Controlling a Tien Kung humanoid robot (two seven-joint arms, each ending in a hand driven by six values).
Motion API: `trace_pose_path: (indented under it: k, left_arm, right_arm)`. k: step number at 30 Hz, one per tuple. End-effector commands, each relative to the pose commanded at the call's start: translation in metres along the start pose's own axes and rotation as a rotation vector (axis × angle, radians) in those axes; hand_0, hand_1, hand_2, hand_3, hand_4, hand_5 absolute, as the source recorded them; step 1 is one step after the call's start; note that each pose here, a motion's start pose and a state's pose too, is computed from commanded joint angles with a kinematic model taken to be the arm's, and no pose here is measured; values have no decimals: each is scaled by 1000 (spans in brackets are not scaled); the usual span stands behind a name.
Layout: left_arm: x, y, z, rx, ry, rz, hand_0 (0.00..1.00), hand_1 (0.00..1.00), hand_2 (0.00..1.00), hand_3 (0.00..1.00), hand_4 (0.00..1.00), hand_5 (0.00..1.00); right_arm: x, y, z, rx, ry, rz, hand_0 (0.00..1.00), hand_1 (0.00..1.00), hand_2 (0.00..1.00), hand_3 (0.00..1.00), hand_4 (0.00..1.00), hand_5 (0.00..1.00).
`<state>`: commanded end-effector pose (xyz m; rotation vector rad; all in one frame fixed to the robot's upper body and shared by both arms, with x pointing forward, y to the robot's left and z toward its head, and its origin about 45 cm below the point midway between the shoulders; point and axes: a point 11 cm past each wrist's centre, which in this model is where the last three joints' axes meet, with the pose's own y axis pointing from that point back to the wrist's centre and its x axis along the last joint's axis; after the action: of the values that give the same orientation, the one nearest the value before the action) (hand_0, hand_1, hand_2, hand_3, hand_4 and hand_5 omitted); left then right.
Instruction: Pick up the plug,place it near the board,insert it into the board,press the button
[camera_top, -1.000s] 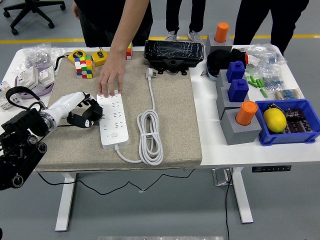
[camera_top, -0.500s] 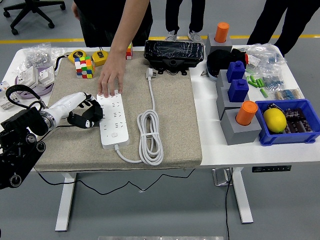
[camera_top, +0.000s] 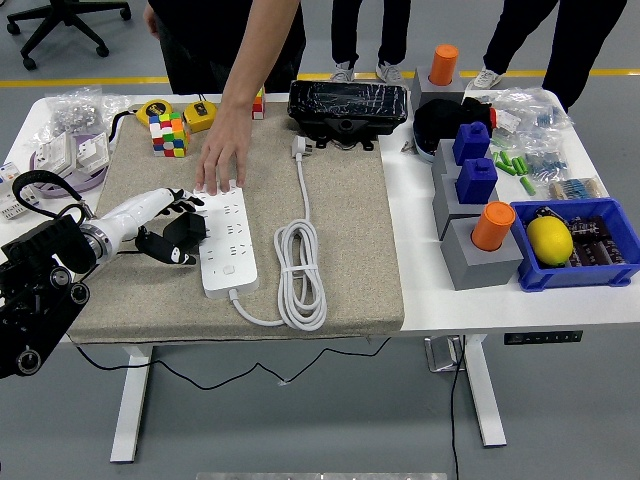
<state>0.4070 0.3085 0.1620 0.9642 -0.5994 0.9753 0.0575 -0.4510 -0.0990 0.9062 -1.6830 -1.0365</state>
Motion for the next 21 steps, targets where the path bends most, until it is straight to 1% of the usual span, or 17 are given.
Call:
trace_pose_path:
  k: [2,3,4,5,9,11,12,15,16,17,20,21]
  left_arm:
    - [1,2,0,-9,69,13,914,950,942,927,998,419]
    - [2,3,1,-16,117,29,914,950,942,927,998,419]
    - [4,4,2,-30,171,59,914,950,942,927,998,419]
    - [7,6,5,-54,221,100,998,998,998,998,998,998]
    - [30,15,12,-135,390,313,998,998,998,998,998,998]
    - [39,19,13,-151,421,398,998,998,998,998,998,998]
    - [45,22,13,-164,436,454,998,998,998,998,998,998]
    - [56,29,10,-163,437,557,998,998,998,998,998,998]
    - [58,30,9,-162,438,578,998,998,998,998,998,998]
    - [61,34,9,-159,437,616,998,998,998,998,998,998]
    - [66,48,14,-139,412,734,998,998,998,998,998,998]
    - [68,55,16,-116,402,790,998,998,998,998,998,998]
  right_arm:
    - [0,0,0,1,-1,0,779,712,715,765,998,998]
    - [-1,0,0,2,-2,-1,779,712,715,765,998,998]
    - [-1,0,0,2,-1,-2,779,712,715,765,998,998]
    - [-1,0,0,2,-1,-2,778,712,715,765,998,998]
    - [-3,0,1,0,0,-6,778,712,715,765,998,998]
    - [-3,0,2,-1,1,-6,777,712,715,765,998,998]
    - [-3,0,1,-1,1,-5,777,712,715,765,998,998]
    - [-2,0,0,3,0,-3,777,712,715,765,998,998]
    - [-2,0,-1,4,0,-3,777,712,715,765,998,998]
    - [-1,0,-2,6,-1,-2,776,712,715,764,998,998]
    - [-1,0,-2,8,-3,-2,776,712,715,764,998,998]
    - [-2,0,-2,7,-4,-3,776,712,715,764,998,998]
